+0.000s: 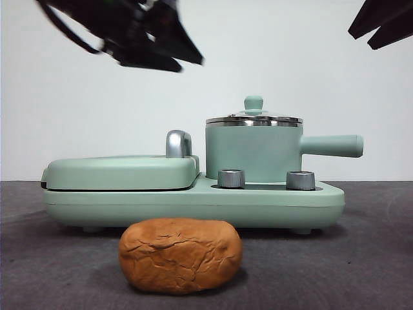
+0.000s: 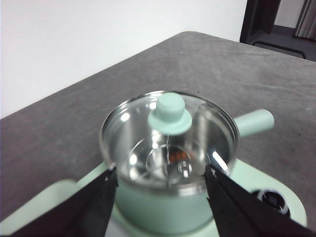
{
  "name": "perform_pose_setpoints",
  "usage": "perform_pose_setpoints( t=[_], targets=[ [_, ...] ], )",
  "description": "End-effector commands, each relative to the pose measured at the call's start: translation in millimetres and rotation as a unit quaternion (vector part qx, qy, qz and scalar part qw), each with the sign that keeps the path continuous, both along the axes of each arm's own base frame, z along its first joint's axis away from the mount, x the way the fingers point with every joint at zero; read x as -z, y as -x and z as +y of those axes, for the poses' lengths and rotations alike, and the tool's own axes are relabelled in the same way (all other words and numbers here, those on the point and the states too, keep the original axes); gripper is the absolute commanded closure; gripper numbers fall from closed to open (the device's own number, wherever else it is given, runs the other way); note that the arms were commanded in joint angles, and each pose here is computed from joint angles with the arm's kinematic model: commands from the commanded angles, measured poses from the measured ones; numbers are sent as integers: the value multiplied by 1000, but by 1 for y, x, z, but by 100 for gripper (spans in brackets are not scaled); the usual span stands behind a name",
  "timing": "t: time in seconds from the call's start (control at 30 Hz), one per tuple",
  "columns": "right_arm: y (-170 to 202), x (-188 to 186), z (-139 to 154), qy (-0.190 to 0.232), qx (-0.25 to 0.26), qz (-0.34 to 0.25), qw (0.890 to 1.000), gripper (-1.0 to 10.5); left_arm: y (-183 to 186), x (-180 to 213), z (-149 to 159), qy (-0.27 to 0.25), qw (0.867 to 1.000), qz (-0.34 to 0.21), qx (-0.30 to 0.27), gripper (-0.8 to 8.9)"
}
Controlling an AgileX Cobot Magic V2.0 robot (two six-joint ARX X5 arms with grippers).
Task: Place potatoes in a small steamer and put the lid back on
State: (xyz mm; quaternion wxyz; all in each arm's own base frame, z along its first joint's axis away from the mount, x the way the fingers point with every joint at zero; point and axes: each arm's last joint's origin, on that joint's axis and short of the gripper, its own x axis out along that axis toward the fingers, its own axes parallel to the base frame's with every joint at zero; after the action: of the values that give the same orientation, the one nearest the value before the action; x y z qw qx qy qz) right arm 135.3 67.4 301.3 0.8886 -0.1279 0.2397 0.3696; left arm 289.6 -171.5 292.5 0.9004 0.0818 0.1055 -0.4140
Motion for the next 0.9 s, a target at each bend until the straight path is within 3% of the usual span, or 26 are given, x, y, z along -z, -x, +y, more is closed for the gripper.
perform_pose_setpoints(
  t=[0.03, 0.47, 0.9],
  targets=[
    [-1, -6, 1, -8, 0, -8, 1000, 630, -22, 0, -21, 4, 1000, 1, 6, 525],
    [-2, -9, 2, -15, 1, -20, 1000, 630, -85, 10, -91, 10, 999, -8, 38, 525],
    [-2, -9, 2, -16, 2, -19, 1000, 630, -93, 35, -105, -11, 999, 24, 46, 534]
  ],
)
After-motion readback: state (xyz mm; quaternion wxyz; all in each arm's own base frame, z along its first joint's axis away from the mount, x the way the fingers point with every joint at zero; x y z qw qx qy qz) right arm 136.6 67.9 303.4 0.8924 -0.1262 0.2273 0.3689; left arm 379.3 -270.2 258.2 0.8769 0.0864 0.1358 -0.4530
